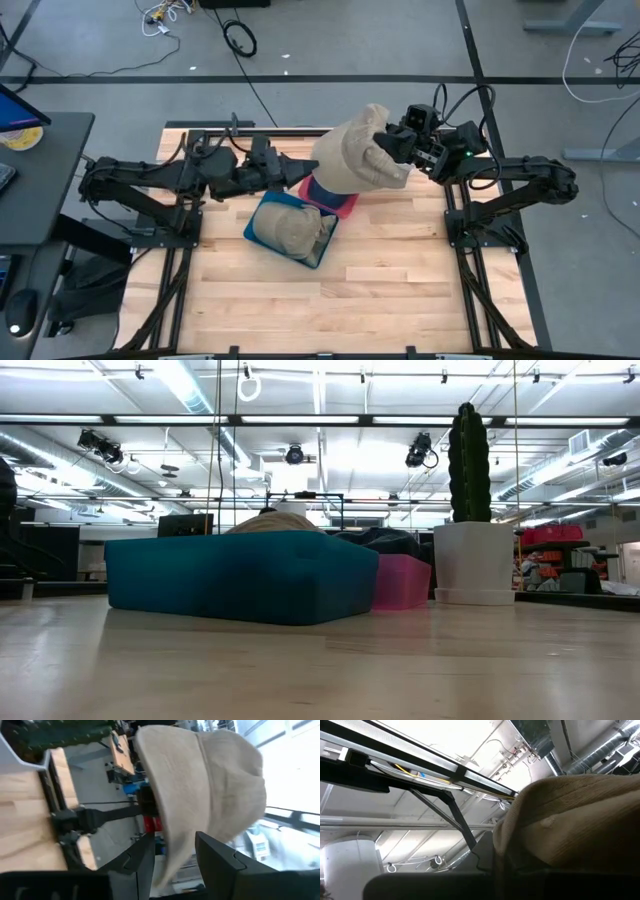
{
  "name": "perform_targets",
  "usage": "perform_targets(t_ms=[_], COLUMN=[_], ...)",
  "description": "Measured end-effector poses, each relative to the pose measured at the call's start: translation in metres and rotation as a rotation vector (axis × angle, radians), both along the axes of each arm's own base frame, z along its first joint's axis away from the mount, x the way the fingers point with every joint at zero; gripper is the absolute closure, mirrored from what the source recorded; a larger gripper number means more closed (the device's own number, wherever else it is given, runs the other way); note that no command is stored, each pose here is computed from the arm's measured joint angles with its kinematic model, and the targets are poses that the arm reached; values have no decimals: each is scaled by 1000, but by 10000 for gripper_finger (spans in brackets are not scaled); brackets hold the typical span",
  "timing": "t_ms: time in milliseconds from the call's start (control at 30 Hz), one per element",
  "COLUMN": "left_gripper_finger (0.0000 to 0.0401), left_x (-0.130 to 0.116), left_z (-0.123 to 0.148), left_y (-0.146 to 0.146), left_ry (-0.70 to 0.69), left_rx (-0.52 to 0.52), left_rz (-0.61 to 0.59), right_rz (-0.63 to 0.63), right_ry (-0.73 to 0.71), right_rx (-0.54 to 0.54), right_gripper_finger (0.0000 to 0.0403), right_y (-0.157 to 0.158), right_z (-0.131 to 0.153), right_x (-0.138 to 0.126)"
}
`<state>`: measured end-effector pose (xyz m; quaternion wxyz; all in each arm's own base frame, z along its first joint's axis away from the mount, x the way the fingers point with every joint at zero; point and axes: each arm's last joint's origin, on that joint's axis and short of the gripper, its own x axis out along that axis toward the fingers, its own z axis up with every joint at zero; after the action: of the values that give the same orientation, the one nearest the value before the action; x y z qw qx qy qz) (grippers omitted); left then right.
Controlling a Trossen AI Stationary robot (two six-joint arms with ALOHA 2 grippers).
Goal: Pick & Place hat
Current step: Put the brown cap into the blue bin
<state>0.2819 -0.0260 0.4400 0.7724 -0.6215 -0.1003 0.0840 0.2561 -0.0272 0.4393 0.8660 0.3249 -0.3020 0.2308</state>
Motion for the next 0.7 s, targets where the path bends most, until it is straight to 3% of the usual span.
perform_targets(t_ms=[467,567,700], left_gripper_finger=[267,293,357], left_x=[5,5,5], left_z=[-3,-3,-2], left_y=[4,4,3], left_ry=[14,27,26], left_rx=[47,93,121], left_rz=[0,1,0], right_rz=[5,1,-1], right_ry=[15,50,95], right_rx=[6,6,9], right_gripper_finger=[397,397,396], right_y=[0,0,-1], right_z=[-1,-3,-7], right_x=[1,3,6])
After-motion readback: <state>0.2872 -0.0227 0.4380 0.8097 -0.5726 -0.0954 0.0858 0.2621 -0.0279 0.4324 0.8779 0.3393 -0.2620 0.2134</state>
